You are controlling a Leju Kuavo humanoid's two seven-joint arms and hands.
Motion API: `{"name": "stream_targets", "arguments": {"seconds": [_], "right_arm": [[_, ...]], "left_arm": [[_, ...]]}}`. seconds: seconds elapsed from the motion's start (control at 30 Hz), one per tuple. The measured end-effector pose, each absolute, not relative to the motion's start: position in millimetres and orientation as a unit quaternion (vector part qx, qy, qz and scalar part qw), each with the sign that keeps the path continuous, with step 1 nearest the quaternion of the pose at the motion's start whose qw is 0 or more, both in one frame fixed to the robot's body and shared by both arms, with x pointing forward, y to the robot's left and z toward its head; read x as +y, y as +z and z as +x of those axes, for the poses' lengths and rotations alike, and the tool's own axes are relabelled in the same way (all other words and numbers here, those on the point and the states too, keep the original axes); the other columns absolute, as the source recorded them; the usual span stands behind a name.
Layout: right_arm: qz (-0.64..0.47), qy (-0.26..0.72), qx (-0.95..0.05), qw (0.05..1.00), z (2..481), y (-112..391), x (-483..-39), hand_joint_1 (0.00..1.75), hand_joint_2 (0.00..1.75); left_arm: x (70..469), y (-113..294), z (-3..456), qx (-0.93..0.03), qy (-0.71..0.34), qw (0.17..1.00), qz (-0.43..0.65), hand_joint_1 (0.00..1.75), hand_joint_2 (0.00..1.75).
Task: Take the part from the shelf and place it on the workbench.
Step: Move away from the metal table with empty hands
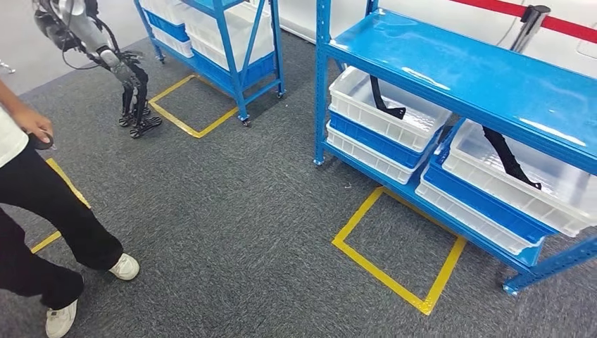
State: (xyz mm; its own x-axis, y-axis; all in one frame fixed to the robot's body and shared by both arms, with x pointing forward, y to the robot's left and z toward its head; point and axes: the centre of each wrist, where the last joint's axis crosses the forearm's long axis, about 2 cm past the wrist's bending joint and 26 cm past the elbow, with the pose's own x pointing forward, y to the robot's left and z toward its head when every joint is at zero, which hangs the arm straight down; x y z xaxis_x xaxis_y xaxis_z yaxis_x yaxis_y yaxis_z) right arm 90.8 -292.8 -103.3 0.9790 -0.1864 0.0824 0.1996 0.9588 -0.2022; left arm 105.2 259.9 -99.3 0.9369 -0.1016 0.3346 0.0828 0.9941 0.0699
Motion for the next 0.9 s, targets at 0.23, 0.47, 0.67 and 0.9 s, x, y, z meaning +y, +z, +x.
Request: {"name": "stream_targets", "arguments": {"seconds": [0.23,0.47,0.67,0.9], "right_arm": [[-0.105,-0.099,-0.032,0.989,90.3,-103.4,-292.9,0.00,0.00],[-0.106,-0.101,-0.028,0.989,86.5,-104.1,-293.8,0.00,0.00],[-0.106,-0.101,-0.028,0.989,87.1,-104.0,-294.3,0.00,0.00],[-0.107,-0.103,-0.028,0.989,87.4,-104.0,-294.9,0.00,0.00]], "left_arm": [[260.0,-98.9,106.6,-0.173,-0.047,0.983,0.028,0.00,0.00],[258.7,-98.4,108.3,-0.175,-0.047,0.983,0.027,0.00,0.00],[258.6,-98.7,107.4,-0.174,-0.047,0.983,0.027,0.00,0.00],[258.2,-97.2,113.1,-0.177,-0.047,0.983,0.027,0.00,0.00]]}}
